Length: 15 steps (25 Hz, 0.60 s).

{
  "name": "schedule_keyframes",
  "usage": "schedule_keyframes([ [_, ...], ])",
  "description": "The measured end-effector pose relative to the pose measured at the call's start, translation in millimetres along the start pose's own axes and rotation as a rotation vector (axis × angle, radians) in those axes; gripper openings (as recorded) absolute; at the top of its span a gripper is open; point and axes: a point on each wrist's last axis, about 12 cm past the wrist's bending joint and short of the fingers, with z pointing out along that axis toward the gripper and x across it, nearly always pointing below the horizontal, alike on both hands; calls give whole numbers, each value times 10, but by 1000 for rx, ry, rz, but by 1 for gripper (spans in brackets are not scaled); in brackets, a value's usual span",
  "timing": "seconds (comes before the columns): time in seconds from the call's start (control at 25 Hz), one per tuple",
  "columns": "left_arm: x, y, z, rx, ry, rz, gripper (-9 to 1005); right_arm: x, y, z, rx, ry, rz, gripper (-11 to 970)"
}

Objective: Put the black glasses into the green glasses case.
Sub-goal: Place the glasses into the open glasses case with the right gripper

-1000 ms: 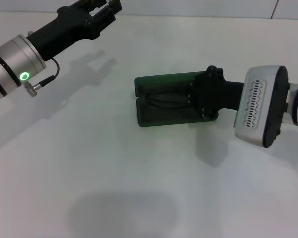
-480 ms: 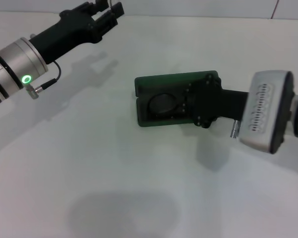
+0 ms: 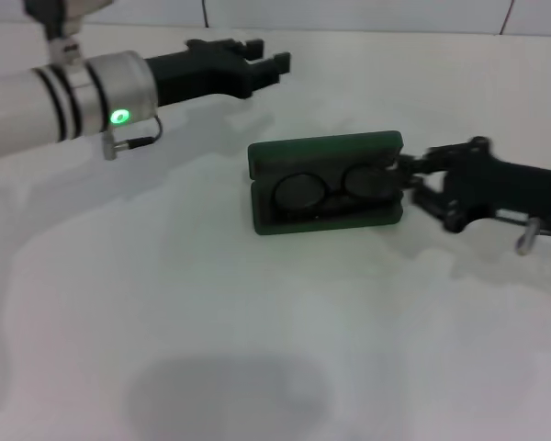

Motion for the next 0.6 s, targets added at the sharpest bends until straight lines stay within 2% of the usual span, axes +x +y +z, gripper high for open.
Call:
schedule_keyframes([
  [0.2,-48,-85,167,10,47,26,485,189,-122,-198,133,16,141,136],
  [0.36,-84,-105,186,18,21,28,484,278,-181,-113,195,101,169,135],
  [0.4,-98,-106,184,18,7,23,484,296,-203,-60,200,150,168,135],
  [0.6,-76,-142,89,59,-82,2,484,286,-250,8,207,199,165,134],
])
